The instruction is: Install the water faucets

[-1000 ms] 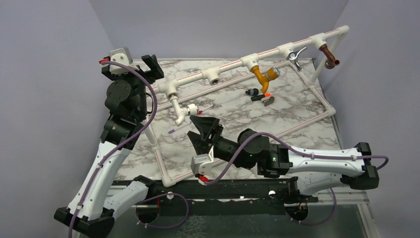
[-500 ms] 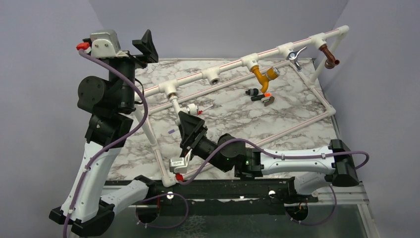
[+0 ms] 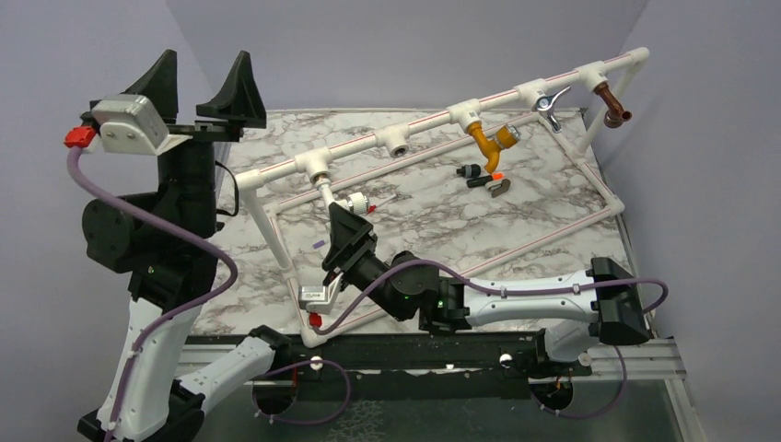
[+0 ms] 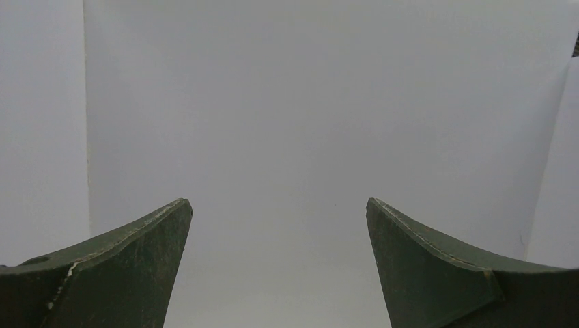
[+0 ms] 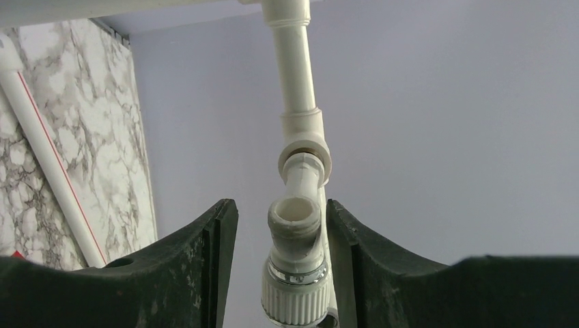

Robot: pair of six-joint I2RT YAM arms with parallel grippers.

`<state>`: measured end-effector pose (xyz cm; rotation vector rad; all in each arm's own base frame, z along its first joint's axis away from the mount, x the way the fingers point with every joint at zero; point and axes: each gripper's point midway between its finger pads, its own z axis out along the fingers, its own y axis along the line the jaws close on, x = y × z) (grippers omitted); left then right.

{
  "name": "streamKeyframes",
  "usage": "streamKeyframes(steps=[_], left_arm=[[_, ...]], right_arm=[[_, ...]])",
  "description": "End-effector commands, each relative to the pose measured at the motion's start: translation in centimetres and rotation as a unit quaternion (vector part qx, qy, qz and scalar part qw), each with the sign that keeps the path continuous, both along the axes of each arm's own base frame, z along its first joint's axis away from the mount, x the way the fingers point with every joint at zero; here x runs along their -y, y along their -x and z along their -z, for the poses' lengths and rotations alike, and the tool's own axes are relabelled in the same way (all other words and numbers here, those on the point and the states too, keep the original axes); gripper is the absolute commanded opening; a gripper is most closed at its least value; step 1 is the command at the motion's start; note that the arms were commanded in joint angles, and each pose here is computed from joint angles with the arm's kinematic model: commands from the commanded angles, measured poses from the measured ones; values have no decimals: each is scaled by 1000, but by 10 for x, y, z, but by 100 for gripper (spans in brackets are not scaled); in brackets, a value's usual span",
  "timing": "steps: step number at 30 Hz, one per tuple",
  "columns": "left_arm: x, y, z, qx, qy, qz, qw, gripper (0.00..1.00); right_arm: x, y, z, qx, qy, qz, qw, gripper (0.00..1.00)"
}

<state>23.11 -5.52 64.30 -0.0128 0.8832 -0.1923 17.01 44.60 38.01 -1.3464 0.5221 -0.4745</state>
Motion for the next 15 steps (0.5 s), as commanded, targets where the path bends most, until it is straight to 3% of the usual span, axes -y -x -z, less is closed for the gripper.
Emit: streamKeyframes(steps=[1,9,15], left_arm=[[6,20,-17,41,-5,29,999,99],[11,26,-18,46,-10,38,998,99],[14,25,-17,43,-13,38,998,99]], right_arm=[[8,-7,-23,8,-40,33,999,53],[6,-12,-22,3,-56,52,997,40],[4,-14,-23,-7,-85,59,995,7]])
